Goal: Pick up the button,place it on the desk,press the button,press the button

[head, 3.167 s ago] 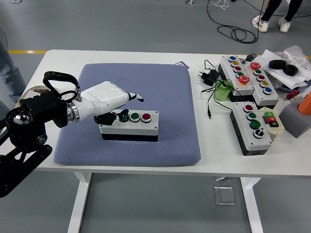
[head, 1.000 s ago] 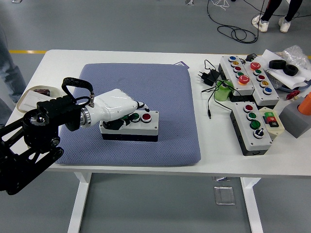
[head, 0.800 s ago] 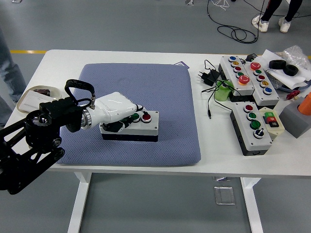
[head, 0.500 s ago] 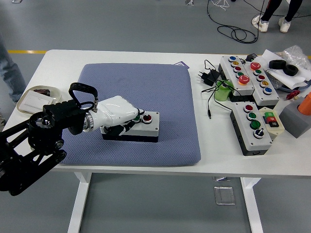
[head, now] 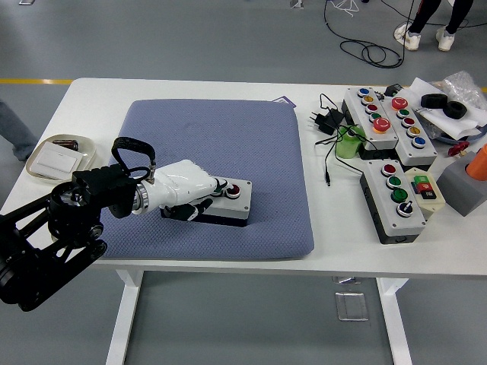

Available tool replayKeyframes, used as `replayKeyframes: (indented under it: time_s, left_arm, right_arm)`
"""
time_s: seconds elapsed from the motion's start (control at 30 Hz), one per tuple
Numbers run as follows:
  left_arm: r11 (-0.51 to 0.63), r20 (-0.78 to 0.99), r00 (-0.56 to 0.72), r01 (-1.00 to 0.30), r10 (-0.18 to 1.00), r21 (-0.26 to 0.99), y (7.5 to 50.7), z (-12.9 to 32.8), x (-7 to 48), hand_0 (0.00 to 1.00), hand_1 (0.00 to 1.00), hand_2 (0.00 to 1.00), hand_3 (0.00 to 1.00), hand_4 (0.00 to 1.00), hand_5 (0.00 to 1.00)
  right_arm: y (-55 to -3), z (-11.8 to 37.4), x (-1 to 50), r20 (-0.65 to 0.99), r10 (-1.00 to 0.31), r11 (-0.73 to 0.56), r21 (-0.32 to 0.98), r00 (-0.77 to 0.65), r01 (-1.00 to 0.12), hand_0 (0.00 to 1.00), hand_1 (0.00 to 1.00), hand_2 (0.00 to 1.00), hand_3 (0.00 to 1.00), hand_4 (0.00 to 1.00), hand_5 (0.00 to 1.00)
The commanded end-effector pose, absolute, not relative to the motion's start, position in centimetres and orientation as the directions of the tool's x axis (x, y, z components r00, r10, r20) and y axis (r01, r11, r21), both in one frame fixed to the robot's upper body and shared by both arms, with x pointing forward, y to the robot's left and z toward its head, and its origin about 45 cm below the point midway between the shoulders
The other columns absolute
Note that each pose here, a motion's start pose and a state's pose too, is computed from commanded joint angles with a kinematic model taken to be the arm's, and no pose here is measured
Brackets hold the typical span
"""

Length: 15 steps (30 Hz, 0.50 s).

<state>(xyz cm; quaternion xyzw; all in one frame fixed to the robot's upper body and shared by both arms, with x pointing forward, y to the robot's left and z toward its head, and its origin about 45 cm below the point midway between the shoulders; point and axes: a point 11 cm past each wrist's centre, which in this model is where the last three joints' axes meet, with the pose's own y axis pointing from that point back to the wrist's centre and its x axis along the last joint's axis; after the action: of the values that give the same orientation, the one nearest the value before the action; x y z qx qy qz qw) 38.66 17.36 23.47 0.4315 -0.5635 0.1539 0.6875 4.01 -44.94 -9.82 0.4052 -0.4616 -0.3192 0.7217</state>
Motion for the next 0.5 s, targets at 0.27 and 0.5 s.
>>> replayKeyframes:
  time_s: [0.27,0.5]
  left_arm:
    - [0.581,0.946,0.260,-0.746,-0.193,0.324,18.5,27.2,39.1,0.025,0.045,0.113,0.893,0.952,0.745]
    - [0.564,0.974,0.219,-0.811,0.049,0.154,20.4,30.6,40.1,0.253,0.415,0.464,0.936,0.962,0.998]
  right_arm:
    - [-44.9,-9.8,4.1,0.408,-0.835,0.467,0.880,0.370,0.085,0.637,0.457,0.611,0.565,0.302,0.236]
    - [-45.0,-9.8,3.8,0.406,-0.836,0.467,0.880,0.369,0.089,0.637,0.457,0.611,0.564,0.302,0.238]
